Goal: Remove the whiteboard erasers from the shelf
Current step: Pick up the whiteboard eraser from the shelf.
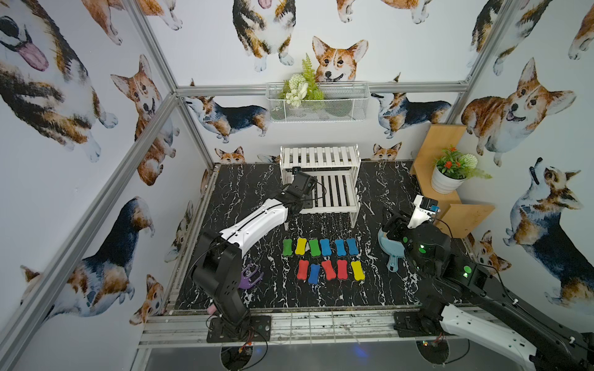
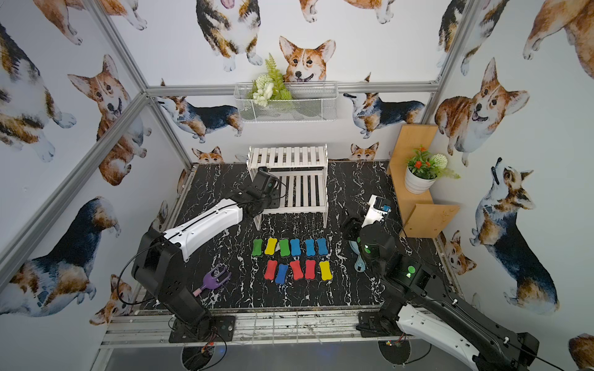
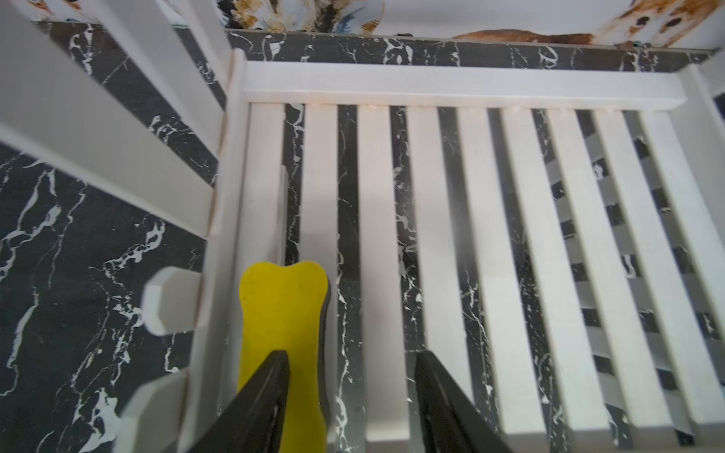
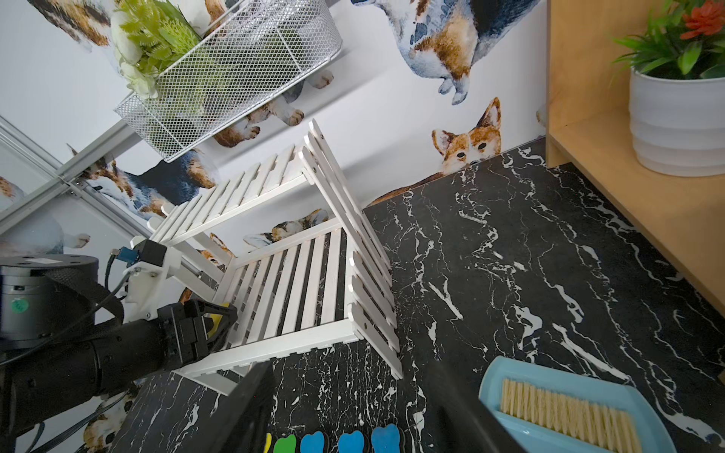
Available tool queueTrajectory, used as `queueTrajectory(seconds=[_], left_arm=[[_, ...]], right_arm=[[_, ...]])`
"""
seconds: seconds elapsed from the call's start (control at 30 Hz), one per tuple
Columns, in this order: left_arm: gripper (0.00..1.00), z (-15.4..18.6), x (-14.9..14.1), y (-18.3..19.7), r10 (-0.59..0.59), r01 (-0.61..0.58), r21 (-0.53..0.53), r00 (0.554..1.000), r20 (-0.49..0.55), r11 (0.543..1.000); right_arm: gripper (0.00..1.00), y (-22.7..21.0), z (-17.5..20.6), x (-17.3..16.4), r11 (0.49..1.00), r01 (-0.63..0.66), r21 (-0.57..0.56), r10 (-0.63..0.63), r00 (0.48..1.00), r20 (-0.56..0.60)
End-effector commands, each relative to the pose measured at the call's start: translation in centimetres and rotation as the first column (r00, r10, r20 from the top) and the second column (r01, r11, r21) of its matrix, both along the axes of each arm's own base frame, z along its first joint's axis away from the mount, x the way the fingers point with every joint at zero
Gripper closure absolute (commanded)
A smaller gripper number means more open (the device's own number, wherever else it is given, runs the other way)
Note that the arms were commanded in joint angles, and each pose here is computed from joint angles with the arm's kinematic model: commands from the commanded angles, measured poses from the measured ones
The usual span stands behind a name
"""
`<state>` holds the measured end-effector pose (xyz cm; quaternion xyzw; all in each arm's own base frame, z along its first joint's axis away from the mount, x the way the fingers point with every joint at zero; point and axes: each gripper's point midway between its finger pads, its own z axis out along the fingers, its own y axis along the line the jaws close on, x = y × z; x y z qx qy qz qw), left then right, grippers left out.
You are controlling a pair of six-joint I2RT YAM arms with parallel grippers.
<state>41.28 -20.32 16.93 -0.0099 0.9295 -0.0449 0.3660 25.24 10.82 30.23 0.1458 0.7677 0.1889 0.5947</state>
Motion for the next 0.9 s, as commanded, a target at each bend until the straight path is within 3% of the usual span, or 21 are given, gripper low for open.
queueTrajectory(seconds=[0.0, 0.33, 0.47, 0.67, 0.87], left_arm=[[0.43, 0.2, -1.1, -1.2, -0.030, 0.030, -0.020, 0.999, -0.029, 0.999], [0.39, 4.0, -0.4, 0.2, 0.014, -0.015, 0.029, 0.999, 0.044, 0.999], [0.36, 2.0, 0.1, 1.5, 0.043, -0.042, 0.069, 0.999, -0.013, 0.997], [0.31, 1.1, 0.4, 2.2, 0.068, -0.066, 0.093, 0.998, -0.017, 0.993], [0.32, -0.9, 0.6, 2.4, 0.075, -0.068, 0.123, 0.996, -0.057, 0.990]], right_arm=[[0.32, -0.4, 0.2, 0.0, 1.000, 0.021, 0.001, -0.021, 1.000, 0.007], [0.32, -0.8, 0.3, -0.3, 1.000, 0.026, 0.005, -0.026, 1.000, 0.008], [0.32, -0.9, 0.3, -0.4, 1.000, 0.028, 0.009, -0.028, 1.000, 0.011], [0.32, -1.1, 0.3, -0.4, 0.999, 0.032, 0.004, -0.033, 0.999, 0.011], [0.32, -1.3, 0.6, -0.6, 0.999, 0.036, 0.010, -0.036, 0.999, 0.019]])
